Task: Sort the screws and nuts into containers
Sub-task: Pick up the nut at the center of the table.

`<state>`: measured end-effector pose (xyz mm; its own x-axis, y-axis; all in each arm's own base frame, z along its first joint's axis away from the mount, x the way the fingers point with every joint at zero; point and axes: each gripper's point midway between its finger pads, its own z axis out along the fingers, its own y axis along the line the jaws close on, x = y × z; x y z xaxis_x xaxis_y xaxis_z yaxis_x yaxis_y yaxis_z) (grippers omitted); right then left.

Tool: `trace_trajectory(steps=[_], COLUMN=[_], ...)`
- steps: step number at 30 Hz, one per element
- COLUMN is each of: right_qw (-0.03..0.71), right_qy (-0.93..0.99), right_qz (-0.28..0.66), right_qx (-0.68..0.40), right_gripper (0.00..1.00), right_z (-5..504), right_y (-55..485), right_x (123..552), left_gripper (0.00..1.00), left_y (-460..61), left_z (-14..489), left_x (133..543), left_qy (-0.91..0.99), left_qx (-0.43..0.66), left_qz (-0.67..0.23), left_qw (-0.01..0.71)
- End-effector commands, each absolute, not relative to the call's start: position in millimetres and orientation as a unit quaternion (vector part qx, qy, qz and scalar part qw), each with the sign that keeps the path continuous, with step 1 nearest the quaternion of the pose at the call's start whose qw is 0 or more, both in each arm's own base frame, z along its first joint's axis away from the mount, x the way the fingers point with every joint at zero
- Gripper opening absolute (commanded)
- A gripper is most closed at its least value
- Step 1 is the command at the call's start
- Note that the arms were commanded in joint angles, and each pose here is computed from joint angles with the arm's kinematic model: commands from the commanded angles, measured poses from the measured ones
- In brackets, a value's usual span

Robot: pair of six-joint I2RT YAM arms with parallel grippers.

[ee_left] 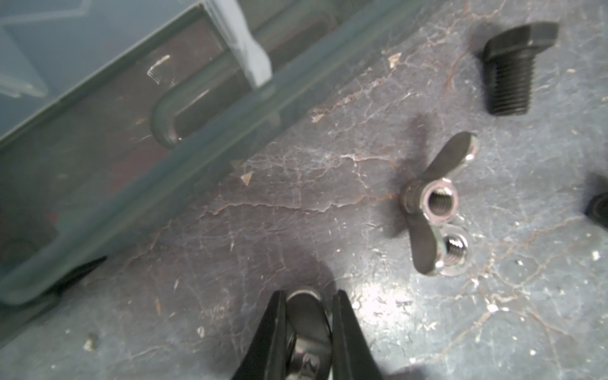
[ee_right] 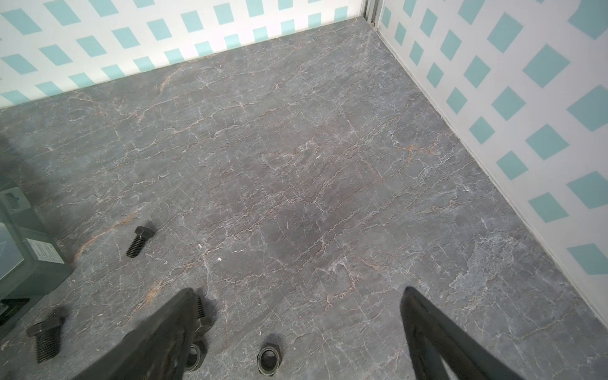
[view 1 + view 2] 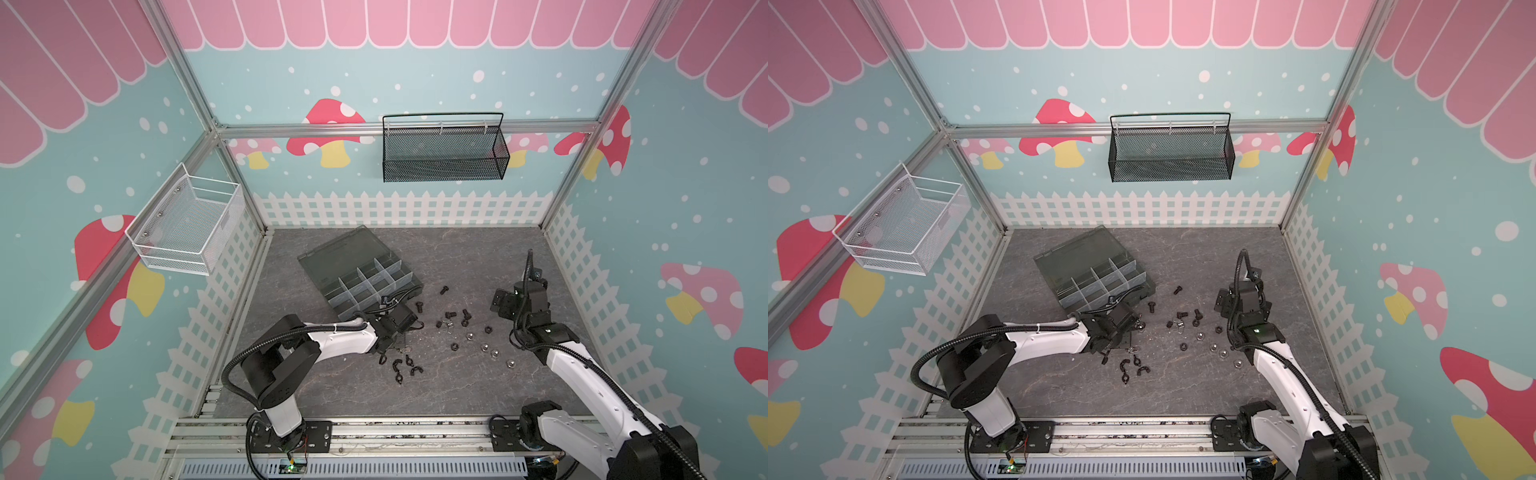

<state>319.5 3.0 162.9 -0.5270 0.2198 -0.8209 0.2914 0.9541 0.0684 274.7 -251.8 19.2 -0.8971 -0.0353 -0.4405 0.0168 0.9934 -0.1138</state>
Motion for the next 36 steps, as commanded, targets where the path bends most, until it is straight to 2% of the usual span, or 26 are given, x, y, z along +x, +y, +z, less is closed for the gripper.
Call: trace_trajectory(steps=[1,3,11,25,36], right_qw=[0.468,0.469,0.471,0.472,0.473], right_qy=[0.869,0.869,0.868,0.867,0.87], right_qz=[-0.039,-0.037,-0.035,-0.034,-0.017], right_qx=[0.157,0.156,0.153,0.152,0.139], right_gripper=[0.97,0.97,0.97,0.97,0.97], right_z=[165,166,168,169,172], right_y=[1,2,3,4,11], right_x=[315,316,316,319,321], left_gripper=[0.1,0.06,0.04,0.0,0.0], left_y=[-243,-242,-245,-265,-221], left_z=[6,7,18,81,141], left_x=[259,261,264,284,333], left_qy=[0.981,0.981,0.978,0.961,0.933], left_qx=[-0.007,-0.006,0.002,0.046,0.087], left_qz=[-0.043,-0.042,-0.049,-0.082,-0.002], left_qw=[0.188,0.191,0.203,0.259,0.35])
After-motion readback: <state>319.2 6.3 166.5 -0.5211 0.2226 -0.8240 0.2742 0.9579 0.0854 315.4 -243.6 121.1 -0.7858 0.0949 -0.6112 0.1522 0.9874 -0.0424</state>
